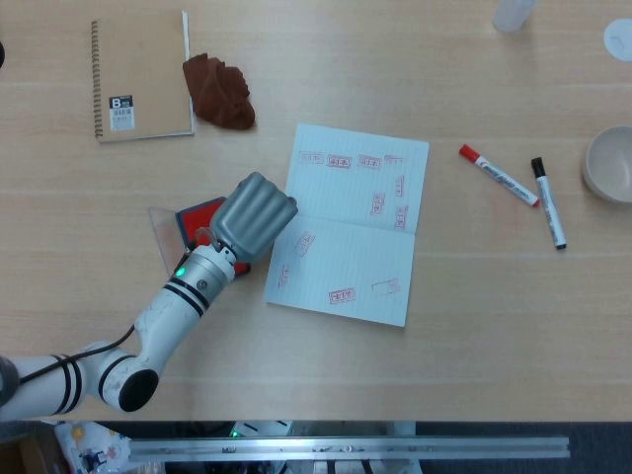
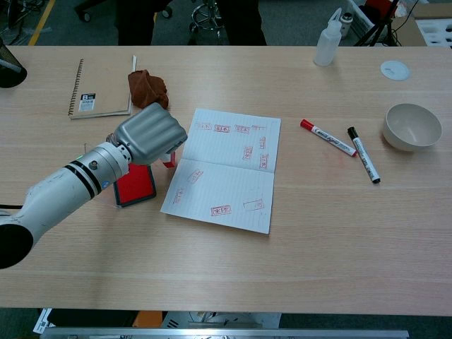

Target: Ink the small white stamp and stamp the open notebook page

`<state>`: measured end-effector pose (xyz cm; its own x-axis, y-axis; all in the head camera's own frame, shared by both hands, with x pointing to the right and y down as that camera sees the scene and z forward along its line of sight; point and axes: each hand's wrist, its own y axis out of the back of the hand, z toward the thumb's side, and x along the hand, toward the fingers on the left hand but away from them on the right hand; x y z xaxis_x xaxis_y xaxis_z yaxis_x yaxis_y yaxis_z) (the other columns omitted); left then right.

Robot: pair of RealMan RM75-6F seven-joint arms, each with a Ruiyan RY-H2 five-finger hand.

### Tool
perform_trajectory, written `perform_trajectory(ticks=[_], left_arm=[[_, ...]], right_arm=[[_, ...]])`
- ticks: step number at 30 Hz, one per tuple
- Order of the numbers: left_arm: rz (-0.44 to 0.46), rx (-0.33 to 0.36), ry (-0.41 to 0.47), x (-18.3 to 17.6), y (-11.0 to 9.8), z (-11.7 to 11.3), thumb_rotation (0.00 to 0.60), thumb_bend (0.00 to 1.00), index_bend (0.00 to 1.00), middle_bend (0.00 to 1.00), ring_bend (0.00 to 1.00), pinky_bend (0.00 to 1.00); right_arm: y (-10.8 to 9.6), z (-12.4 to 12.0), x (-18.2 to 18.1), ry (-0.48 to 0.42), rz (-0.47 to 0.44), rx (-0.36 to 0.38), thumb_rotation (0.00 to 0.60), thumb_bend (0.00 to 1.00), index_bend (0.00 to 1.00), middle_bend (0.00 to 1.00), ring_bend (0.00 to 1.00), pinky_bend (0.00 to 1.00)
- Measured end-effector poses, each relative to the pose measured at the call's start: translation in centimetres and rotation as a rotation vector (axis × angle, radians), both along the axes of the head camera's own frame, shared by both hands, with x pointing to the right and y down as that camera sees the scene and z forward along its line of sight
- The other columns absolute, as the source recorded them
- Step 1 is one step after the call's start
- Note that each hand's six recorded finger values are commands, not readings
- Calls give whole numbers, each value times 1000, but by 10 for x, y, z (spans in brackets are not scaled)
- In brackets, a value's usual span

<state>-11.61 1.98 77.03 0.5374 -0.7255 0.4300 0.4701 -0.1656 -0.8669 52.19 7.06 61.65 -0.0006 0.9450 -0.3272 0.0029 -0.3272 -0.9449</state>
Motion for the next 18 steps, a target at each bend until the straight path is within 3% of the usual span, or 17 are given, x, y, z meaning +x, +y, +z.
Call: perform_trajectory(ticks=[18], left_arm=[[-69, 0, -49, -11, -17, 21, 600, 265, 555, 1000, 1000, 1000]], right_arm=[[1, -2, 3, 5, 9, 3, 600, 153, 210, 356, 270, 395]])
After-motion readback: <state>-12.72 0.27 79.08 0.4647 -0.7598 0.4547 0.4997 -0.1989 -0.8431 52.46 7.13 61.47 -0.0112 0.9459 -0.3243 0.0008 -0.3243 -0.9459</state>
